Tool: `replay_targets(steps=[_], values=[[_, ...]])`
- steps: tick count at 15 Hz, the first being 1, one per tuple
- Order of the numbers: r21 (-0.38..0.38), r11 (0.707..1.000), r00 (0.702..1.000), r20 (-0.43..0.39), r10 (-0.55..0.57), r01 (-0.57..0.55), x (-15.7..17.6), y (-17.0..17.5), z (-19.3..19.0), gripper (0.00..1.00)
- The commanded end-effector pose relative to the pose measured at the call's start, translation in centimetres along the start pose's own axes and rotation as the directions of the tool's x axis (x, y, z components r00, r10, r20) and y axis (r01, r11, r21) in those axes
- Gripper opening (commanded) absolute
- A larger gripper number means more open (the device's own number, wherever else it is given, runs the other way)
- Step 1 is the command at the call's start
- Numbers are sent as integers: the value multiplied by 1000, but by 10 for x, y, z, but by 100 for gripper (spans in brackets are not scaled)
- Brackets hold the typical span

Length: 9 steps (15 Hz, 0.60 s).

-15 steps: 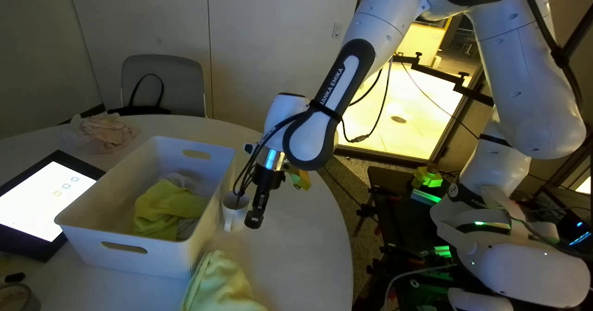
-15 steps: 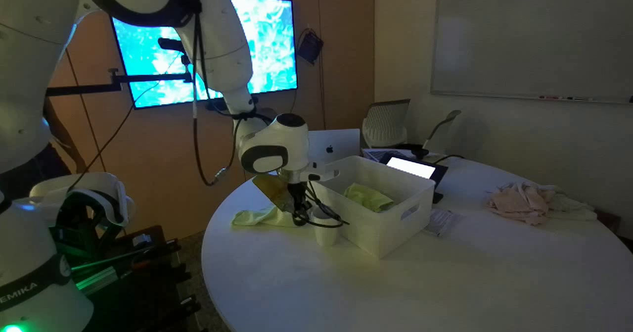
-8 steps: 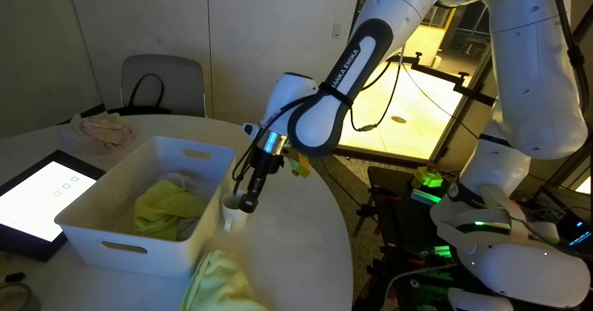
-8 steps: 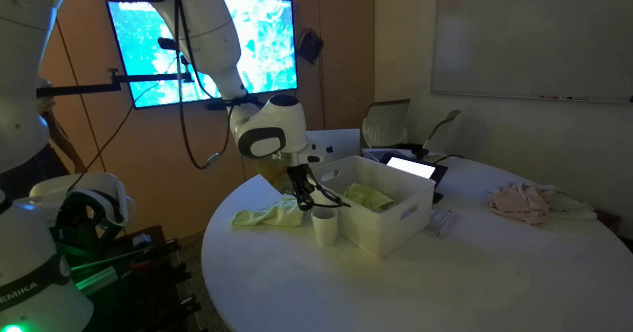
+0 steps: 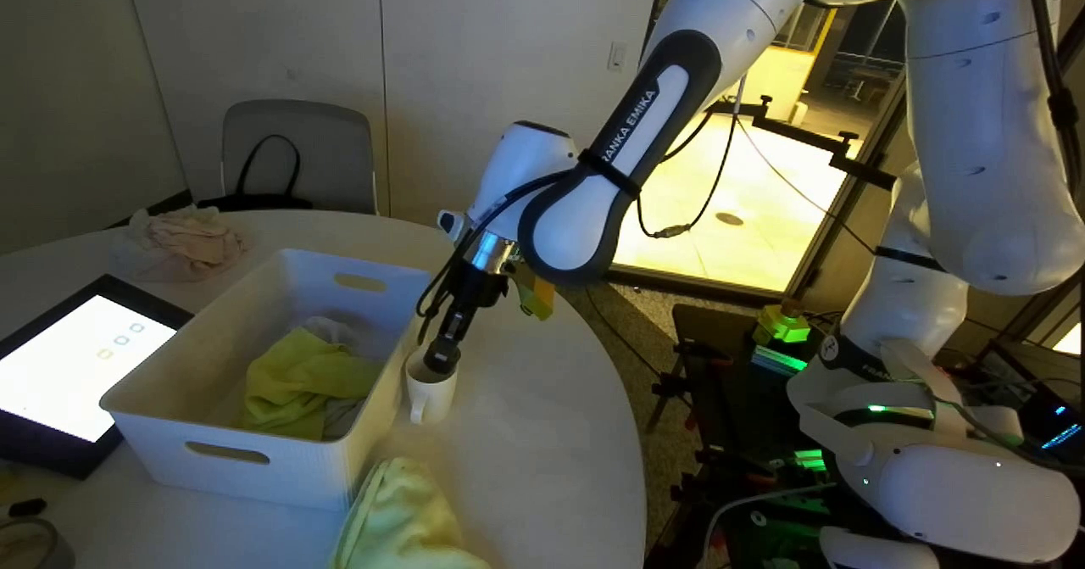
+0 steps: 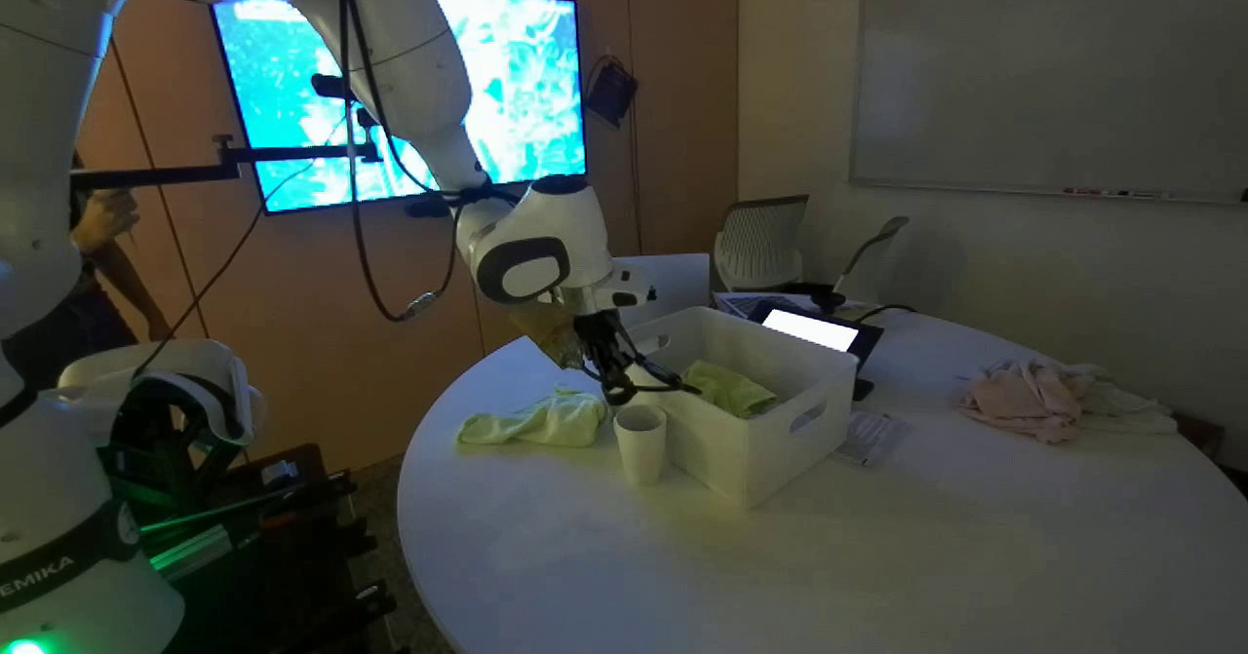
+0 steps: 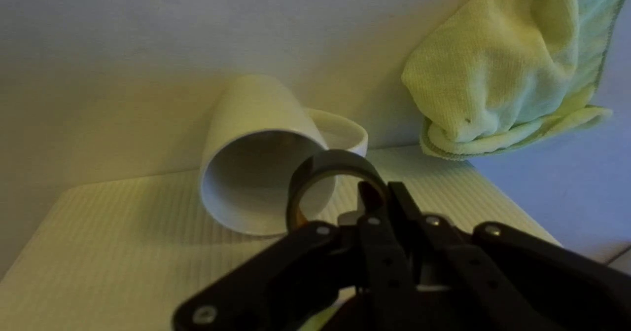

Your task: Put the towels in the basket and the smaller objects into the white mug

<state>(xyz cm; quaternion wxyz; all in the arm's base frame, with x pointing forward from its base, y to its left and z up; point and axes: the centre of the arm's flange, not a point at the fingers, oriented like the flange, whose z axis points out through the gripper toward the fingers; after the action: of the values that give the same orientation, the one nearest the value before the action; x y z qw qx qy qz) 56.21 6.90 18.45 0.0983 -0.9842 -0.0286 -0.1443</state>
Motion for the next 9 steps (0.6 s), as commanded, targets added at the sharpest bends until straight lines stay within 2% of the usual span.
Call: replay_targets(steps=[1,9], values=[[-31,999,1000,-15,12,-12,20,-5,3,2],[-66,998,1000,20,13,-11,27,-4,13,2]])
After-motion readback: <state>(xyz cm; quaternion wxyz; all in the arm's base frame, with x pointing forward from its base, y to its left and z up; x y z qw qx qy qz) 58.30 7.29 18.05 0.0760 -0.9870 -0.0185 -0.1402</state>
